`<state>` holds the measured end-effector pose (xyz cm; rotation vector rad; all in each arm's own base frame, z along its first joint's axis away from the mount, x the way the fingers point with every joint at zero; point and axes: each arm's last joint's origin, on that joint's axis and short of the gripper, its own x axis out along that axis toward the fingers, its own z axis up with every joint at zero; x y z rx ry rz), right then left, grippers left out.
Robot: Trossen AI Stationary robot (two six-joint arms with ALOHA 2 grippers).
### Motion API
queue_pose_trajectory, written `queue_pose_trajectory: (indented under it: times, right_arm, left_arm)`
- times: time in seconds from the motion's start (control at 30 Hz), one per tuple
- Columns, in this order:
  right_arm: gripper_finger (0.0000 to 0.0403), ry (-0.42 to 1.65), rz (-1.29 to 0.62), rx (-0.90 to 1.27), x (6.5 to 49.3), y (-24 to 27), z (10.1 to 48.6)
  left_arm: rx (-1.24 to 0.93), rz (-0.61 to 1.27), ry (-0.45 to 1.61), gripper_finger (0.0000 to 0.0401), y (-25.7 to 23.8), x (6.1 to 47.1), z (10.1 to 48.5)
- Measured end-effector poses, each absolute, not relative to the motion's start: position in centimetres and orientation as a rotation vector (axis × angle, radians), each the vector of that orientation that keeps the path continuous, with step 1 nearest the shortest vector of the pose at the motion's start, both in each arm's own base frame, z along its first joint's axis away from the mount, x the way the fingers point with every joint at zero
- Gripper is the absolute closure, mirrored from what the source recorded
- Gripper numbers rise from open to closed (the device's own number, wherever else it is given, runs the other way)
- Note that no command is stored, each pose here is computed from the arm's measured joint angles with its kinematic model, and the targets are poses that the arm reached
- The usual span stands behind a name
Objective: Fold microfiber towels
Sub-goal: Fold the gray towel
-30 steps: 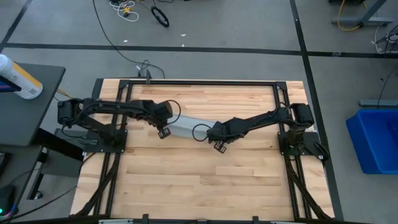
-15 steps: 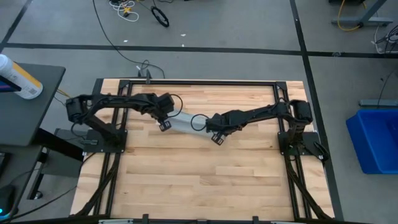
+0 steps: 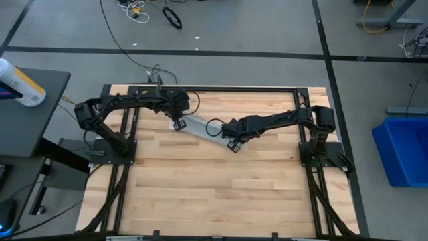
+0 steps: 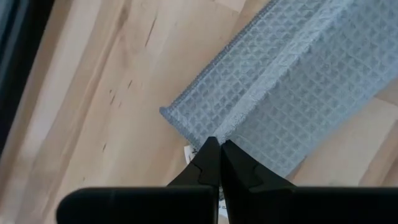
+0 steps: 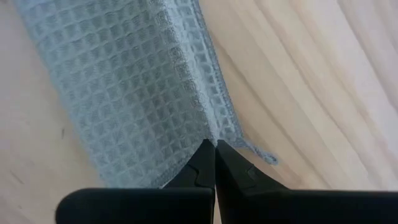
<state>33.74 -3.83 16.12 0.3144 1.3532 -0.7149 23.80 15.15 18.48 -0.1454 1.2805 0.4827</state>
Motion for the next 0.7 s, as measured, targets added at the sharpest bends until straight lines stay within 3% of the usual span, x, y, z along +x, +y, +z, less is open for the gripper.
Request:
queue_pose_trajectory:
  times: [0.47, 0.7]
  right_arm:
    - [0.0403, 1.361, -0.702, 0.353, 33.3, -3.7, 15.1]
    - [0.0403, 1.364, -0.708, 0.356, 33.2, -3.8, 15.1]
  left_arm:
    - [-0.203, 0.431, 1.348, 0.0399, 16.3, 24.6, 15.1]
    - [-0.18, 0.469, 1.315, 0.0399, 16.9, 25.1, 15.2]
